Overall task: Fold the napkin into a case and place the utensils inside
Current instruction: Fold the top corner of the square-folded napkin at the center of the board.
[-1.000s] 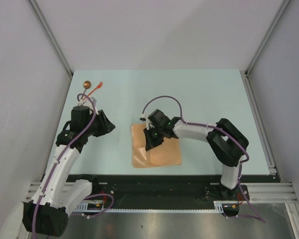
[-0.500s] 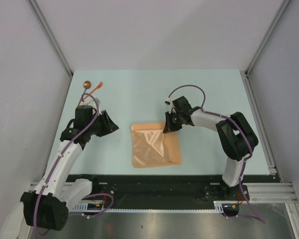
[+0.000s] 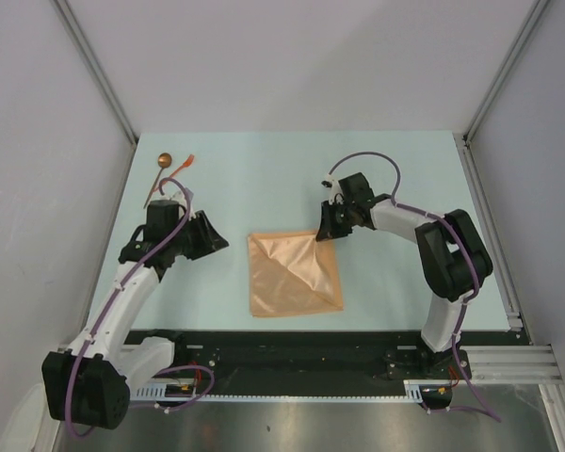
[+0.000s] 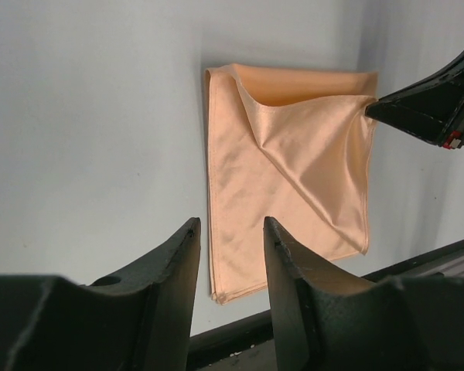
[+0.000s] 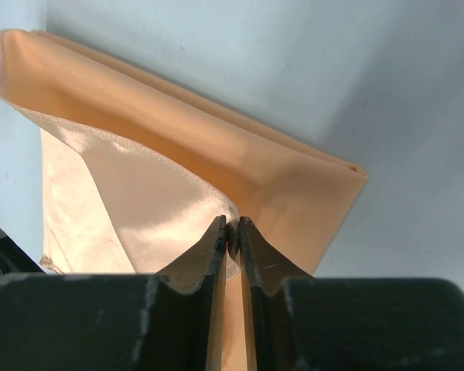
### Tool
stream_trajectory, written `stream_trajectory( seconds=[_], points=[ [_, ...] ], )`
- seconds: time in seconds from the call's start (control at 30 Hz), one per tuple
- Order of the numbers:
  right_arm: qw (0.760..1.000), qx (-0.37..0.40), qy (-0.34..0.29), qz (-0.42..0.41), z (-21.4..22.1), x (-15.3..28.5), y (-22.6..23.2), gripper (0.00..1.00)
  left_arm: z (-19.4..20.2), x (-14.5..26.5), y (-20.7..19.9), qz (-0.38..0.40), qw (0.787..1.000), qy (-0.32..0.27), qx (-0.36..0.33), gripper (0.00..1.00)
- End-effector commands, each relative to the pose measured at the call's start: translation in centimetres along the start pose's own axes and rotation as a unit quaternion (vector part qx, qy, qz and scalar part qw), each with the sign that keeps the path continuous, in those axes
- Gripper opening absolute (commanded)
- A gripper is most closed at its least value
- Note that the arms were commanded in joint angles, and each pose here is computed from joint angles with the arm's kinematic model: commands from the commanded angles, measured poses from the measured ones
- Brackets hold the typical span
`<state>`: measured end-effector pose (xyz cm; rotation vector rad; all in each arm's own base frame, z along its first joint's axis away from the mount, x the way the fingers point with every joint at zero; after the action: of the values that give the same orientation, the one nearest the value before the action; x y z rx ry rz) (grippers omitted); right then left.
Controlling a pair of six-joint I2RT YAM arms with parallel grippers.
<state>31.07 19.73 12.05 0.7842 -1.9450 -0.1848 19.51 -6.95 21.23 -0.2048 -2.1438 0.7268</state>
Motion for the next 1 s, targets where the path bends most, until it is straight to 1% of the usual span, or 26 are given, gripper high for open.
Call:
stream_trajectory(
  seconds=[0.0,0.17,0.37,0.5,0.7,0.73,0.83,0.87,0.97],
  points=[
    [0.999,0.029,-0.026,-0.02,-2.3,0.2,0.2,0.17,-0.1,-0.6,-0.2,0.022,1.0,0.0,0.008,0.43],
    [0.999,0.03,-0.019,-0.01,-3.1,-0.2,-0.2,0.21,0.1,-1.6,-0.5,0.046,0.999,0.02,0.013,0.43],
    [1.0,0.024,-0.018,-0.002,-3.4,-0.4,-0.6,0.19,0.5,-3.3,-1.7,0.06,0.997,0.045,0.008,0.43],
    [1.0,0.019,-0.015,0.009,-3.2,-0.3,-1.0,0.19,1.0,-4.5,-2.8,0.066,0.995,0.071,0.001,0.43],
    [1.0,0.014,-0.021,0.012,-3.3,0.1,-1.3,0.21,0.6,-5.8,-4.3,0.078,0.994,0.082,-0.006,0.43],
    [1.0,0.011,-0.022,0.014,-3.4,0.1,-1.4,0.22,0.3,-6.0,-4.7,0.082,0.993,0.083,-0.009,0.43],
    [0.999,0.005,-0.024,0.027,-3.4,0.3,-1.5,0.34,0.1,-6.7,-5.4,0.085,0.992,0.095,-0.013,0.43],
    [0.999,0.006,-0.027,0.033,-3.5,0.4,-1.6,0.4,0.2,-6.9,-5.6,0.087,0.991,0.099,-0.015,0.43],
    [0.998,0.009,-0.032,0.051,-3.9,1.3,-1.4,0.44,0.1,-7.7,-5.9,0.085,0.99,0.109,-0.011,0.43]
  ],
)
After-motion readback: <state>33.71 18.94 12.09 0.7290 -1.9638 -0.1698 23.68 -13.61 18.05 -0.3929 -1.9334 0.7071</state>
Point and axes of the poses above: each gripper's point midway between its finger pads, its own x axis back along the fingers, its own y axis along the line the jaws close on, z = x × y, the point moved 10 cm from there along x, back along the fingers, and after that the axes turned 4 degrees about x, right-handed, at the moved point
